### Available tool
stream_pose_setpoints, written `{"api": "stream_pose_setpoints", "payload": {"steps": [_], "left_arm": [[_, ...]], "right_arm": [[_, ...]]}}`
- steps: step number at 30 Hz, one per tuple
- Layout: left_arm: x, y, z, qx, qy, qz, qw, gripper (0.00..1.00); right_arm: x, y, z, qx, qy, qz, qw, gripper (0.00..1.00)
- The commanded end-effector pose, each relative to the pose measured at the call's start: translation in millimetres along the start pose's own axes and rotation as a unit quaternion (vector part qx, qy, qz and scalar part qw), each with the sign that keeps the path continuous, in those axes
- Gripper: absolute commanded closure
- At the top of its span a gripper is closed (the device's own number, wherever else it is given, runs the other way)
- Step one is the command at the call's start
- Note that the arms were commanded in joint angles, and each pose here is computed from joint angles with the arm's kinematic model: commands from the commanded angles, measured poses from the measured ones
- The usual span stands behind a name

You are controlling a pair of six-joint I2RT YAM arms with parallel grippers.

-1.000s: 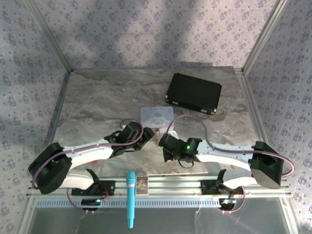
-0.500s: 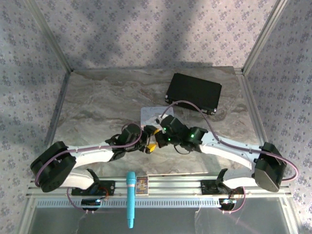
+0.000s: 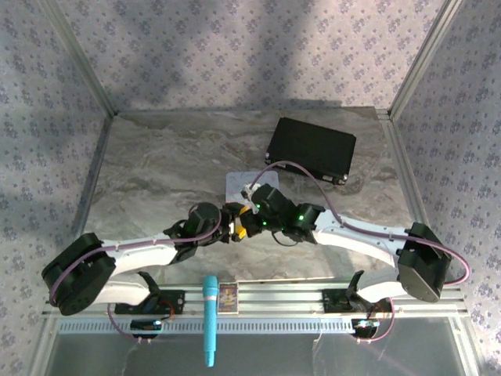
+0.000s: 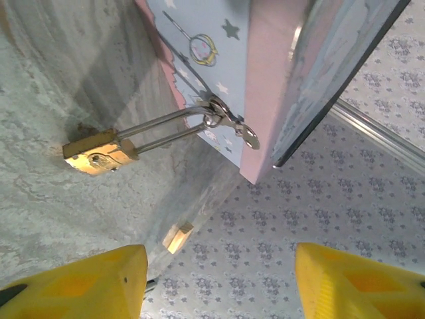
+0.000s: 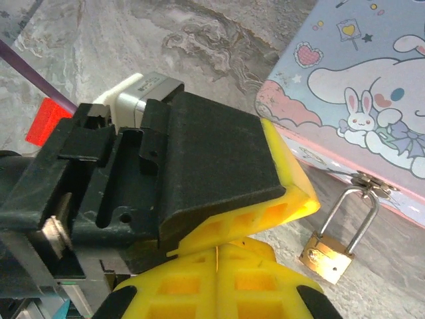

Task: Unlock the padlock with the key

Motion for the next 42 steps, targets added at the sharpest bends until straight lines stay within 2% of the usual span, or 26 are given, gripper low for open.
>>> {"api": "stream_pose_setpoints", "payload": {"steps": [1,10,12,17,19,24,30,35,42], "left_arm": [[3,-11,16,0.017,0.038,0.024,0.999,0.37],[5,-16,16,0.026,0.043,0.038,0.998,0.54],[5,-15,14,0.031,0.042,0.042,0.998,0.53],[10,-15,7,0.046,0.031,0.06,0.997,0.36],[14,-18,4,0.053,0.024,0.076,0.995,0.36],[20,-29,5,0.057,0.03,0.1,0.993,0.46],[25,-32,4,0.061,0.029,0.108,0.992,0.46],[31,-39,5,0.052,0.032,0.115,0.991,0.72],[41,-36,-4,0.045,0.009,0.111,0.993,0.9]], "right_arm": [[4,19,-14,0.013,-0.043,-0.026,0.999,1.0],[5,17,-14,-0.016,-0.084,-0.013,0.996,1.0],[9,14,-13,-0.023,-0.095,-0.006,0.995,1.0],[19,1,-15,-0.064,-0.144,0.002,0.988,1.0],[22,-2,-19,-0.073,-0.162,0.003,0.984,1.0],[16,4,-28,-0.085,-0.184,-0.018,0.979,1.0],[7,12,-28,-0.084,-0.196,-0.024,0.977,1.0],[3,14,-25,-0.086,-0.197,-0.022,0.976,1.0],[5,8,-19,-0.091,-0.196,-0.012,0.976,1.0]]}}
Point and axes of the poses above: each hand's point on the last joint's axis, 136 mm out from that joint toward the fingers, its own x axis back along the fingers, its own y axis along the line the jaws close on, z = x × y, the point moved 3 cm from there along x, back along the fingers, and after that the axes turned 10 degrees about x, right-handed, at the moved point
